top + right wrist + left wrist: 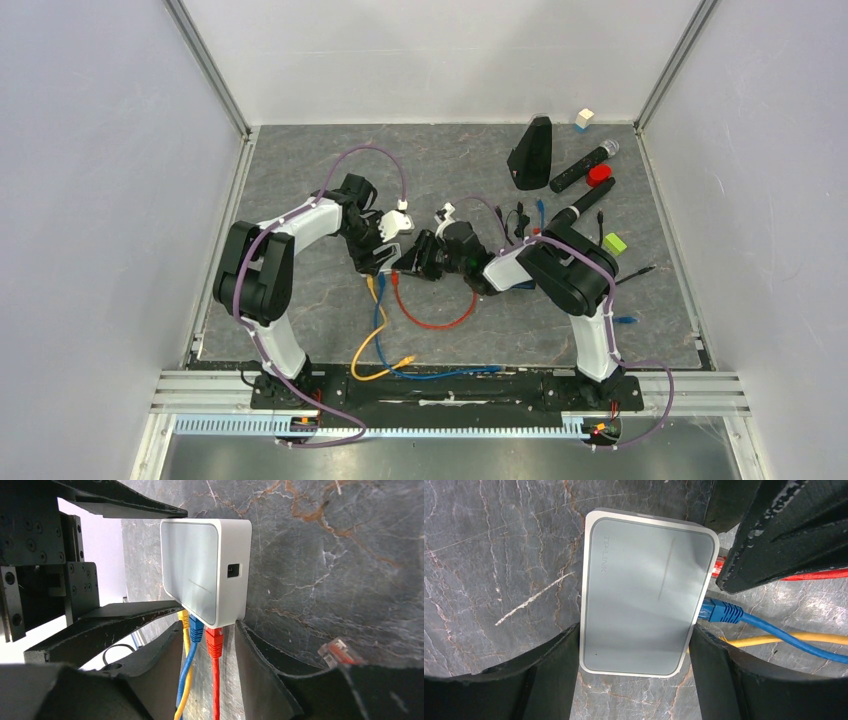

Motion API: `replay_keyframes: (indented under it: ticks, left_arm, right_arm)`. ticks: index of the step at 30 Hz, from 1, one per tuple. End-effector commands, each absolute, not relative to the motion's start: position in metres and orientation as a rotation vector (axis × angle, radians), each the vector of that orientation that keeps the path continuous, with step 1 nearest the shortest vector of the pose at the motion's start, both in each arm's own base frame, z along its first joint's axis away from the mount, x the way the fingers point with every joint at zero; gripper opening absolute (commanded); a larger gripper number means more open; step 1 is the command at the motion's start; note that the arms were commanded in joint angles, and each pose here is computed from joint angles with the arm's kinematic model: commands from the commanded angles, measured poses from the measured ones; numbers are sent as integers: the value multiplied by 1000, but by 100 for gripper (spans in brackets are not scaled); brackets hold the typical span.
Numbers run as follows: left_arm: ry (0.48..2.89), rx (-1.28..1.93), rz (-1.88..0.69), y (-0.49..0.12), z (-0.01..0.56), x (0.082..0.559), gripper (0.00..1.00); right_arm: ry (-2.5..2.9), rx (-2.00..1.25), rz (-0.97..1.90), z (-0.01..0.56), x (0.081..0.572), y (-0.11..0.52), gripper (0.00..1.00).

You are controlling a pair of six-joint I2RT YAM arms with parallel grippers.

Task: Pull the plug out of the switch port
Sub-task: Pull the connector from the switch port.

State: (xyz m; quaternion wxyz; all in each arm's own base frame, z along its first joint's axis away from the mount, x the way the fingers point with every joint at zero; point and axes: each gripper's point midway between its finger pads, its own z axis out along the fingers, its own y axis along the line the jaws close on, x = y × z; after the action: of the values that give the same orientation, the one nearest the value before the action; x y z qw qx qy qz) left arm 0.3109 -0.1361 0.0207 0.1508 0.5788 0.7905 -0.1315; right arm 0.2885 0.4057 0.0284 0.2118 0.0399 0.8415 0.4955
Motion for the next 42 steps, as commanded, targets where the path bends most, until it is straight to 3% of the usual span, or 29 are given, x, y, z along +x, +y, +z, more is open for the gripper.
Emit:
replay_keyframes:
  ticks: [1,8,21,25,36,42]
  left_arm:
    - [2227,1719,-440,-140,22,298,60]
    - [2232,1719,-455,-140,21,297,59]
    - [2222,1744,-500,-141,24,289,59]
    - [2226,1749,-512,-142,23,288,59]
    - [2225,1758,-522,-141,26,285,59]
    - [2229,1758,-519,-141,25,285,59]
  right_arm:
    - [2381,132,1368,14,271,400,46]
    - [2352,184,1437,21,260,400,45]
    - [2331,348,1460,10,282,410,41]
    - [2325,348,1459,10,283,410,31]
    - [2321,403,1462,8,288,406,30]
    - [2308,388,1479,12,288,408,22]
